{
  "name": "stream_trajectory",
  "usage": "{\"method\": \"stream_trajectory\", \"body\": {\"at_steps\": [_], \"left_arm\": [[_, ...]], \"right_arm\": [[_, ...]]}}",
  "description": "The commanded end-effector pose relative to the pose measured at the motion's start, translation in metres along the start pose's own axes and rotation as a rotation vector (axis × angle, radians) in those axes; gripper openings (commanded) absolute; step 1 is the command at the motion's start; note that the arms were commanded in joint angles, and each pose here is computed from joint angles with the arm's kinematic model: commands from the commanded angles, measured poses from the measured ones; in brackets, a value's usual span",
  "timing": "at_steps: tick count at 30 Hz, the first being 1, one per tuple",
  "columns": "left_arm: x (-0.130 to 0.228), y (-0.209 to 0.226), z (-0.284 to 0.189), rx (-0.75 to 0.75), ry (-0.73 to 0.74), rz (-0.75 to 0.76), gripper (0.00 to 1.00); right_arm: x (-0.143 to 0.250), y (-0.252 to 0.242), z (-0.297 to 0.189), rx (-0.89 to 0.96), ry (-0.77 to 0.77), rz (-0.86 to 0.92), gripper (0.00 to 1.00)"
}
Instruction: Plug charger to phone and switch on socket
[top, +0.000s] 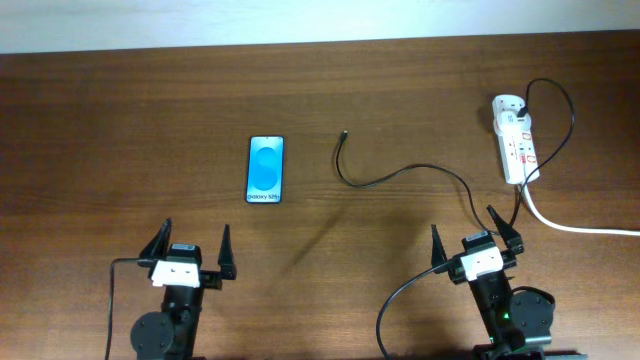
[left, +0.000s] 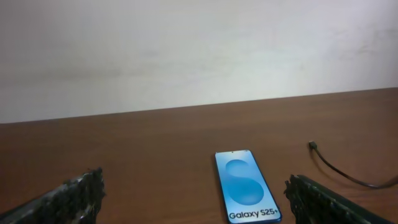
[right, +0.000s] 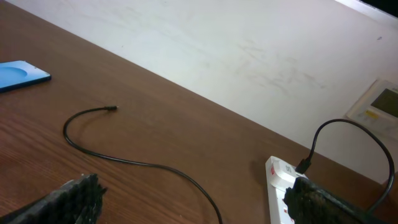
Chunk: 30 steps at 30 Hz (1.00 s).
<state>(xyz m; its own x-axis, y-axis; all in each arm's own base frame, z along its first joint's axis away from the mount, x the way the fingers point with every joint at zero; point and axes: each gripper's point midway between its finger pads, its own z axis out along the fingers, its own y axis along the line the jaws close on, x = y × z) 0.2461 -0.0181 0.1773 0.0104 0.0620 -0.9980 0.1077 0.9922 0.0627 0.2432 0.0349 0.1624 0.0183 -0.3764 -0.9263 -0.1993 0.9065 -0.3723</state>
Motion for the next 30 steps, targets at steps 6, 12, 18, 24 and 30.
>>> {"method": "stream_trajectory", "body": {"at_steps": [6,12,18,24,30], "left_arm": [[-0.024,0.001,-0.003,-0.005,-0.050,-0.012,0.99],[-0.046,0.002,0.002,0.004,-0.021,-0.015,0.99],[-0.067,-0.004,0.028,0.069,0.126,-0.036,0.99],[-0.092,-0.017,0.082,0.203,0.334,-0.088,0.99],[-0.101,-0.061,0.166,0.398,0.622,-0.100,0.99]], "right_arm": [[0.002,0.003,0.000,-0.012,-0.002,0.007,0.98],[0.002,0.003,0.000,-0.012,-0.002,0.007,0.98],[0.002,0.003,0.000,-0.012,-0.002,0.007,0.99],[0.002,0.003,0.000,-0.012,-0.002,0.007,0.98],[0.002,0.003,0.000,-0.012,-0.002,0.007,0.98]]}}
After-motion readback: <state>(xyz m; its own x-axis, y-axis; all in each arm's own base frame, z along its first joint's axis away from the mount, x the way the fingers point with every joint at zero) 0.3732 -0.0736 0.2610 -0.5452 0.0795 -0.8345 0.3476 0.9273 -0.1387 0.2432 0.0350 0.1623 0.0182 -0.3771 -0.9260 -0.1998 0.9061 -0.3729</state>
